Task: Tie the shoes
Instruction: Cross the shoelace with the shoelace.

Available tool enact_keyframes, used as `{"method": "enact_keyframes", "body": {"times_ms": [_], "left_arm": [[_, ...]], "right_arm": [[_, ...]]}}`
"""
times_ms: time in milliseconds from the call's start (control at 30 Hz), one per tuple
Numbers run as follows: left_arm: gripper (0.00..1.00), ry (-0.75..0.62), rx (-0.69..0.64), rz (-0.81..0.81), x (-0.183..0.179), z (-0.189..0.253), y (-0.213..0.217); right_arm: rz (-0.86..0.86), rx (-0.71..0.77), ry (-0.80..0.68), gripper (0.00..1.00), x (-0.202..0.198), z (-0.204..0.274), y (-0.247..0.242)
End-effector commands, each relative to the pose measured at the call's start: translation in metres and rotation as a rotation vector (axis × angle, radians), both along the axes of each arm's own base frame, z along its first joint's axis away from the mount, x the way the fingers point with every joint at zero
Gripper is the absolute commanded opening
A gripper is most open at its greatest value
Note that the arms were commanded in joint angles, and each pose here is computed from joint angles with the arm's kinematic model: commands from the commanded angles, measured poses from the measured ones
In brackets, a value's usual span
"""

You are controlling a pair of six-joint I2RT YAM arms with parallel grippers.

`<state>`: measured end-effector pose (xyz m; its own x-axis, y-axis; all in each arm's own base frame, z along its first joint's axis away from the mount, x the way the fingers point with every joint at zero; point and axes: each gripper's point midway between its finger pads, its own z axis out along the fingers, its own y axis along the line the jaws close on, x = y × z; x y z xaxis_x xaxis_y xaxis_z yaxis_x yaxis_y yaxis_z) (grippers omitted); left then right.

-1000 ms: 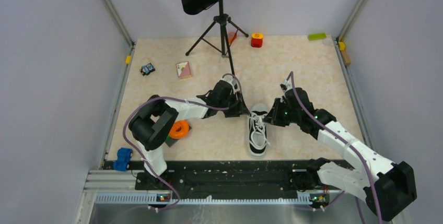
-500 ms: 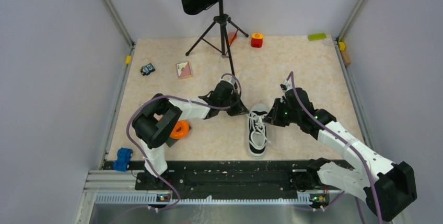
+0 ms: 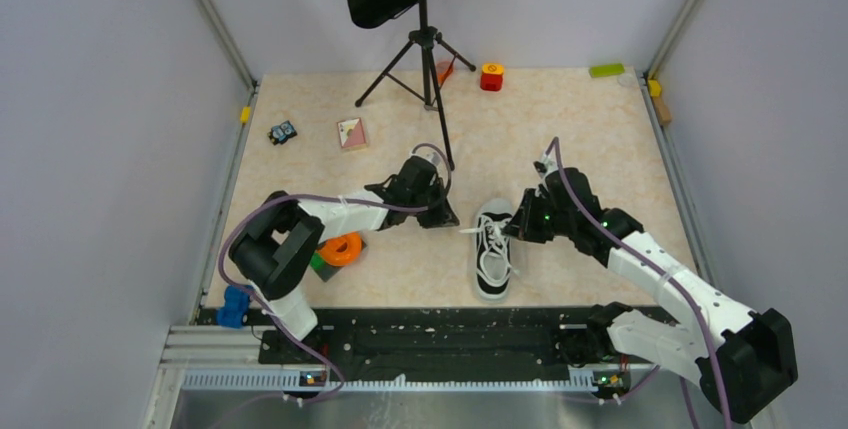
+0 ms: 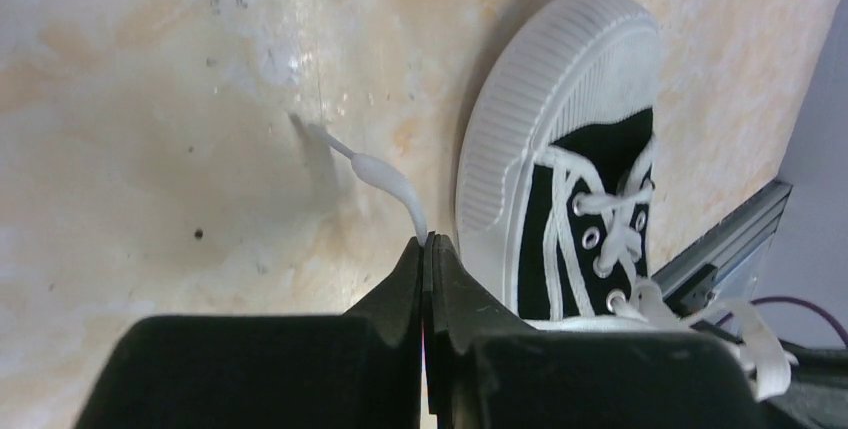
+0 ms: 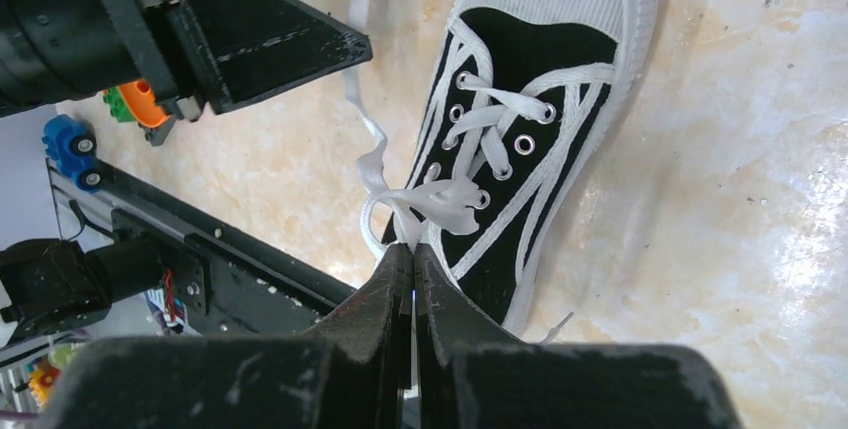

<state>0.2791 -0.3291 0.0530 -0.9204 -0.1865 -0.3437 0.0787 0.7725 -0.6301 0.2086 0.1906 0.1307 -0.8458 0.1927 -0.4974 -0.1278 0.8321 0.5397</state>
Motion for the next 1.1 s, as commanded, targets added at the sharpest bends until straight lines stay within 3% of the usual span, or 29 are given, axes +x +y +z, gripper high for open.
{"method": "enact_keyframes", "body": {"times_ms": [0,267,500,533,600,667,900,1067], "left_arm": [[0.0,0.004,0.037,-0.062,-0.022,0.011,0.016],[0.0,0.038,0.127,-0.163,-0.036,-0.006,0.028],[0.0,0.075,0.068,-0.245,-0.039,-0.025,0.007],[0.02,0.069,0.061,-0.253,-0.039,-0.025,0.004],[0.23,0.043,0.062,-0.252,-0.036,-0.019,0.004],[0.32,0.008,0.059,-0.242,-0.033,-0.009,0.006],[0.37,-0.131,0.067,-0.146,-0.017,0.048,0.02],[0.38,-0.203,-0.084,-0.174,-0.014,0.1,-0.001]], "right_arm": [[0.038,0.046,-0.048,0.0,0.01,0.021,0.011],[0.093,0.031,-0.009,0.0,0.004,0.005,0.017],[0.109,-0.031,-0.039,0.0,0.012,0.003,0.013],[0.118,-0.045,-0.043,0.0,0.013,0.003,0.012],[0.131,-0.065,-0.049,0.0,0.015,0.006,0.011],[0.146,-0.078,-0.048,0.0,0.015,0.006,0.011],[0.169,-0.078,-0.05,0.0,0.014,0.006,0.012],[0.178,-0.078,-0.051,0.0,0.013,0.005,0.013]]}}
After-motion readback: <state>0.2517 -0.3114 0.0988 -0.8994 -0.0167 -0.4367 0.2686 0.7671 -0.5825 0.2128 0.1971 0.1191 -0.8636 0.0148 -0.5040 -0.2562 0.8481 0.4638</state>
